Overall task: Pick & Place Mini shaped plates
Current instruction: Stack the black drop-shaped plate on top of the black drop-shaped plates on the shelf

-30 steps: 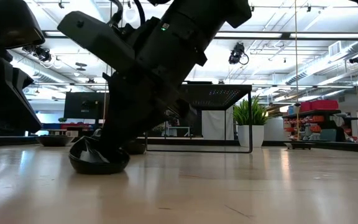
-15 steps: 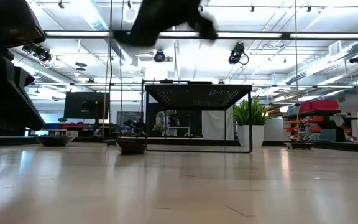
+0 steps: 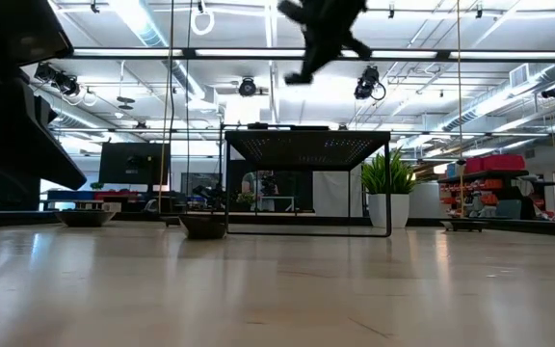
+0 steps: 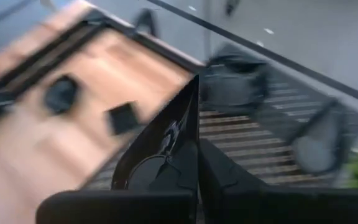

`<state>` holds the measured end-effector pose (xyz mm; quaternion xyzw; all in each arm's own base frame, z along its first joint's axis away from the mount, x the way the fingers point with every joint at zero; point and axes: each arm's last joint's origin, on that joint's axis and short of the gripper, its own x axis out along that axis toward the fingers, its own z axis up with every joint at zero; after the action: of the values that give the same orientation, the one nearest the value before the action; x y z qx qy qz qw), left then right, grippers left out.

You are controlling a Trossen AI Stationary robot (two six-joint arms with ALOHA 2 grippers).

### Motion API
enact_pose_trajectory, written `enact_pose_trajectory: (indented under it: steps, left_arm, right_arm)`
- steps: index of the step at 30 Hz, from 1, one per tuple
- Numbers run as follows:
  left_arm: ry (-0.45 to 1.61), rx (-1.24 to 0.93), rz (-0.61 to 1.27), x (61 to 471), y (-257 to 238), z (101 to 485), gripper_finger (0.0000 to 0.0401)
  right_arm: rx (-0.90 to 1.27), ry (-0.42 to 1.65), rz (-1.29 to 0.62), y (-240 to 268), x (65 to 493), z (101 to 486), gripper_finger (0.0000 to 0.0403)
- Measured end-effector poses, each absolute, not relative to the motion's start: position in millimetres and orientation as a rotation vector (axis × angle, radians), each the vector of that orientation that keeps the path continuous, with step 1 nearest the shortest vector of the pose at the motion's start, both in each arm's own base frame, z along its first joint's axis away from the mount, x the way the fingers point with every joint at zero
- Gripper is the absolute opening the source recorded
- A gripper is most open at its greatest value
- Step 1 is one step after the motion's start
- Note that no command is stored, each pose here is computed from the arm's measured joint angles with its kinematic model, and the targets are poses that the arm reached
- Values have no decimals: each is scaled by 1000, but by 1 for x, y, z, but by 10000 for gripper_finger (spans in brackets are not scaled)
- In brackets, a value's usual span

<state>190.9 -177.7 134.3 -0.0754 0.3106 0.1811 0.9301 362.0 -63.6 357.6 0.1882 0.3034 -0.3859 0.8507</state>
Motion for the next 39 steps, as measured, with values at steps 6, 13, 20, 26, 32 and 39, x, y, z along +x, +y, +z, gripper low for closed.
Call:
enact_pose_trajectory:
  steps: [6,13,20,26,32,39]
  left_arm:
    - [637,-162,368,191,-178,134,16]
    - [640,-159,364,191,-178,134,16]
    - [637,-159,364,191,-178,134,16]
    - [635,-158,365,191,-178,135,16]
    - [631,-157,367,191,-178,135,16]
    - [628,-158,367,192,-178,135,16]
  right_arm:
    - [416,772,-873,-137,338,349,2]
    - [464,828,-896,-180,315,346,2]
    - [494,843,-889,-206,301,343,2]
    - [510,829,-894,-219,301,338,2]
    - [532,853,-886,-226,302,330,2]
    - [552,867,-893,-228,306,323,2]
